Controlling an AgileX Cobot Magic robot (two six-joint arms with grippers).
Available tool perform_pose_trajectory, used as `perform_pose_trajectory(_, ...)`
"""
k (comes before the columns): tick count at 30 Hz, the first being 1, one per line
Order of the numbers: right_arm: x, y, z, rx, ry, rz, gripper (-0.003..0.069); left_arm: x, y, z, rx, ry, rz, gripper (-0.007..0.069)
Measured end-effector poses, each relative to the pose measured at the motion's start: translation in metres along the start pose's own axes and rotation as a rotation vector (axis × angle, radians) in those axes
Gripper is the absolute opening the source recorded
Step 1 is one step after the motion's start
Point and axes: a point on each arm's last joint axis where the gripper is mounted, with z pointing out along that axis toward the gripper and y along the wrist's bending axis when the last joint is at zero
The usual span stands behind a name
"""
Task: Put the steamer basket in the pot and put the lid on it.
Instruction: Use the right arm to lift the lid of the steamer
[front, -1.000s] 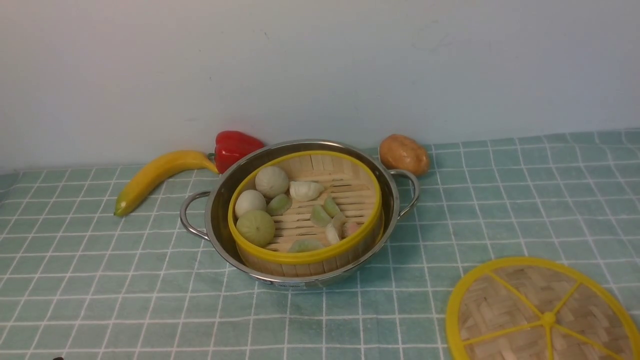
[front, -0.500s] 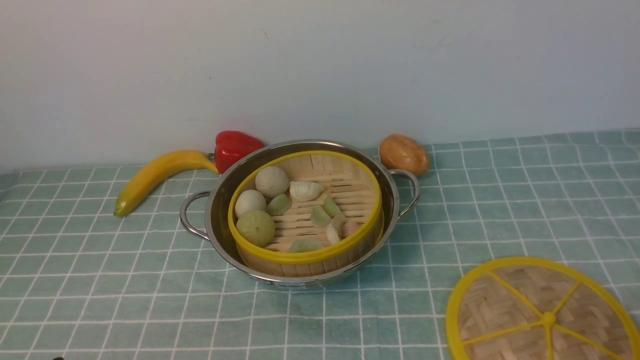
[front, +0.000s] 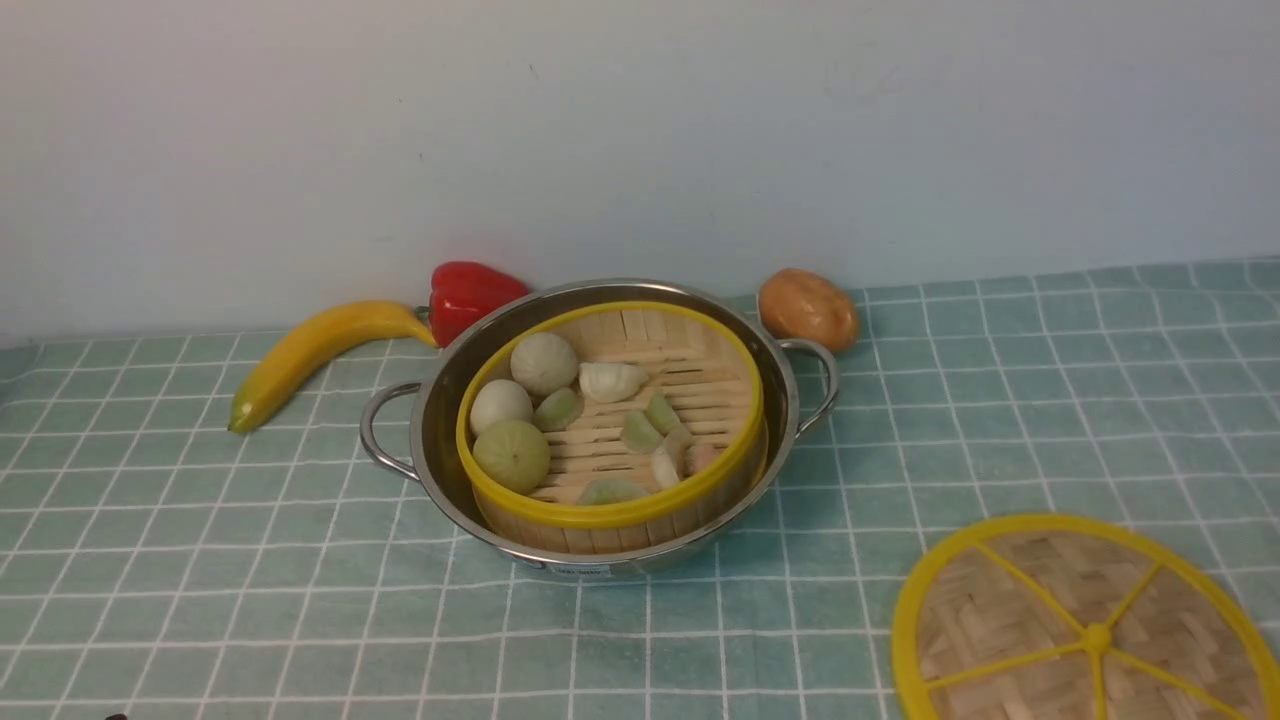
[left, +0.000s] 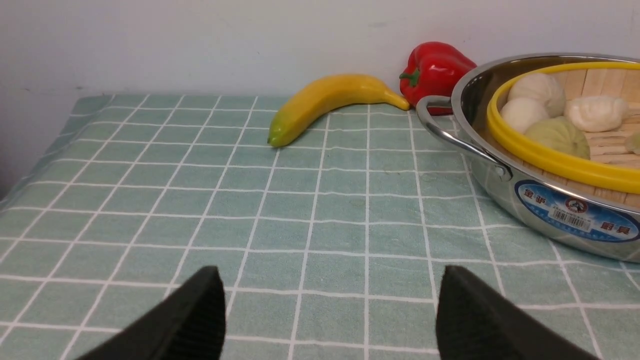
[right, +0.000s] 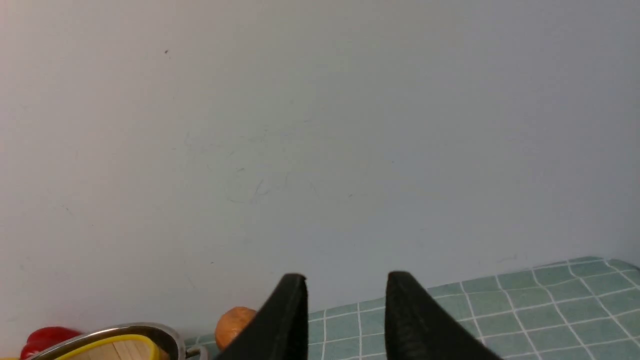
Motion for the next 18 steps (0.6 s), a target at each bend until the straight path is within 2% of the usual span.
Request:
perform_pose_trajectory(3,-0.021,0.007,-0.001,0.008,0.037,-0.028,0.0240,0.000,0.000,0.000,0.000,0.000,0.000,0.0524)
perform_pose_trajectory(8,-0.041,0.014,0.003,-0.010,-0.018,-0.028,0.0240,0.000,0.000,0.000,0.000,0.000,0.000,0.0524)
perform_pose_trajectory(15,-0.045,0.018,0.005,-0.043,-0.032,0.123,0.0240,0.000,0.000,0.000,0.000,0.000,0.000,0.0524)
perform_pose_trajectory(18,-0.043,0.020,0.009,-0.029,0.075,0.135,0.0240,0.000,0.000,0.000,0.000,0.000,0.000,0.0524)
